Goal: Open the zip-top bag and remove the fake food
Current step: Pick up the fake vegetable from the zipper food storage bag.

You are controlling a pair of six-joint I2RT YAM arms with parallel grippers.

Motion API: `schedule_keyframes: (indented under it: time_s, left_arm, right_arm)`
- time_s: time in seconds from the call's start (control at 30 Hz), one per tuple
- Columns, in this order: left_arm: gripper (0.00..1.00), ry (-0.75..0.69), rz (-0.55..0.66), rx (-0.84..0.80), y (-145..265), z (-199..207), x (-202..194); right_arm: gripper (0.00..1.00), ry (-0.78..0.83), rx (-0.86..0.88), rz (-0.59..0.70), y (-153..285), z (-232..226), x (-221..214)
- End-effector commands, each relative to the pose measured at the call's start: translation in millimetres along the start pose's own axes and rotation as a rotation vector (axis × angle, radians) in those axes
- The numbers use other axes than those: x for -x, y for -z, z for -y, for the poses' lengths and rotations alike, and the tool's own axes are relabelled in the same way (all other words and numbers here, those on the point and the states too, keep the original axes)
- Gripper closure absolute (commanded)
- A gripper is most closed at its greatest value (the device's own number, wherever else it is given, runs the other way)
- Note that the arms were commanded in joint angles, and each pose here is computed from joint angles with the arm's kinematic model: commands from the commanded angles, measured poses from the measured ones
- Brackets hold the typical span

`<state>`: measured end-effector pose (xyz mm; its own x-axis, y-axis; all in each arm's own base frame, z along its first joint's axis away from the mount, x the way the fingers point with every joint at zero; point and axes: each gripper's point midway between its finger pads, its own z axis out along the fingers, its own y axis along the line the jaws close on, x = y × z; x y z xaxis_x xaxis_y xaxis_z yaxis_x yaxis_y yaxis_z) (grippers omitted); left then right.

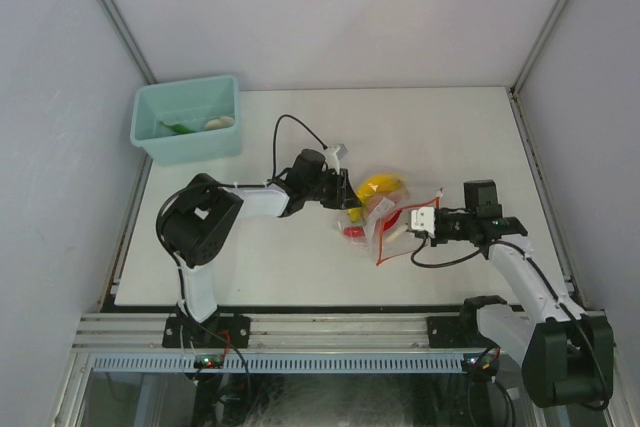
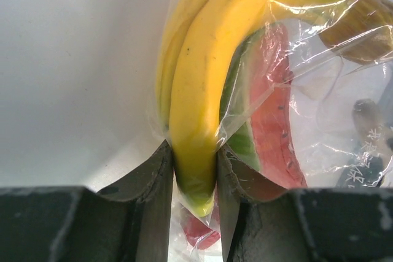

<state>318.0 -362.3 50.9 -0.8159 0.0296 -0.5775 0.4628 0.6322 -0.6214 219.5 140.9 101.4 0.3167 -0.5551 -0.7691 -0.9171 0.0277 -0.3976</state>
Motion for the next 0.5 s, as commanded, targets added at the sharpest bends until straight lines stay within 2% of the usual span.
schedule_keyframes:
  time_s: [0.0, 0.47]
  left_arm:
    - [0.67, 0.004, 0.009, 0.032, 5.0, -3.3, 1.5]
    - [0.66, 0.021, 0.024, 0.005, 6.7, 4.3, 6.5]
  right_arm:
    - [1.0, -0.087, -0.035, 0.103, 14.8, 3.4, 23.9]
    - [1.0, -0.198, -0.014, 0.242, 34.4, -15.1, 59.7]
